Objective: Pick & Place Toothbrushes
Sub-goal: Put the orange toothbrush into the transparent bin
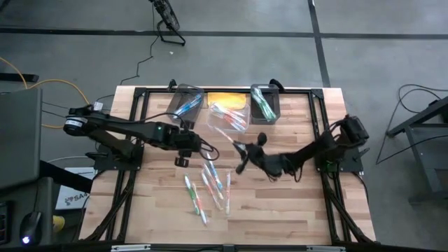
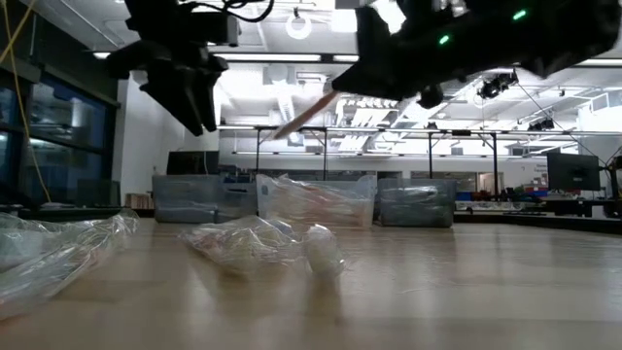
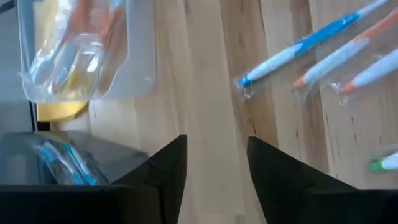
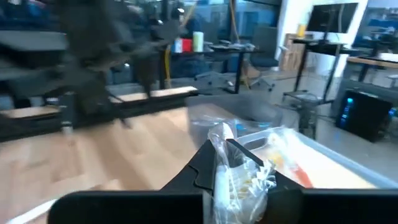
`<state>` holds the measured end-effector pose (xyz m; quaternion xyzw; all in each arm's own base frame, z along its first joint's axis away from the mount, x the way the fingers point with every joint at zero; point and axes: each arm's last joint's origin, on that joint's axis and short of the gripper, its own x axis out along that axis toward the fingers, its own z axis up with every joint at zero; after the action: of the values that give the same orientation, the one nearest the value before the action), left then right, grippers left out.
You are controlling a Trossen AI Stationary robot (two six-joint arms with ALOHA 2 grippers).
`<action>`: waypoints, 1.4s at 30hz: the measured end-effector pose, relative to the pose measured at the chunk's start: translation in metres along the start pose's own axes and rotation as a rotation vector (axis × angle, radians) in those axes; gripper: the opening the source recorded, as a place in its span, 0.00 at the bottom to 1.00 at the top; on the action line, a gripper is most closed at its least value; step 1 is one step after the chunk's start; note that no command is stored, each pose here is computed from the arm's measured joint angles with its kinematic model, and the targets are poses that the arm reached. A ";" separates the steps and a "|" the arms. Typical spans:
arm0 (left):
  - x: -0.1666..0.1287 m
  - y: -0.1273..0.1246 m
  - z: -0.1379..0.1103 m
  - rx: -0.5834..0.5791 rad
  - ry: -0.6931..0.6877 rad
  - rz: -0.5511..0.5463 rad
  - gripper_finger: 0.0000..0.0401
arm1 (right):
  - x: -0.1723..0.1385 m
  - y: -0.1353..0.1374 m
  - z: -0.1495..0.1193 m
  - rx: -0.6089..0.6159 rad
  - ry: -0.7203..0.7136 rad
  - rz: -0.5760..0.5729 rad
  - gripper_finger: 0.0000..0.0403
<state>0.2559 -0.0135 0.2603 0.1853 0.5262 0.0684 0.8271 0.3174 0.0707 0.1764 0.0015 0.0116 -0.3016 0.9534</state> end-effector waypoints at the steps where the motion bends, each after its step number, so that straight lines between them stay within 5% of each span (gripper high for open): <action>1: 0.001 -0.001 -0.002 -0.010 -0.008 0.001 0.40 | 0.007 -0.006 0.000 0.004 0.008 -0.005 0.03; 16: 0.040 -0.025 -0.056 -0.222 -0.245 -0.015 0.37 | 0.074 -0.085 -0.008 0.291 0.090 -0.026 0.03; 26: 0.047 -0.029 -0.062 -0.278 -0.314 -0.014 0.37 | 0.080 -0.096 -0.013 0.339 0.126 -0.024 0.05; 42: 0.047 -0.030 -0.062 -0.271 -0.314 -0.053 0.37 | 0.074 -0.103 -0.009 0.206 0.235 -0.033 0.51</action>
<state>0.2184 -0.0122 0.1855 0.0667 0.3817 0.0870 0.9178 0.3182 -0.0560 0.1664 0.1344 0.0924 -0.3147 0.9351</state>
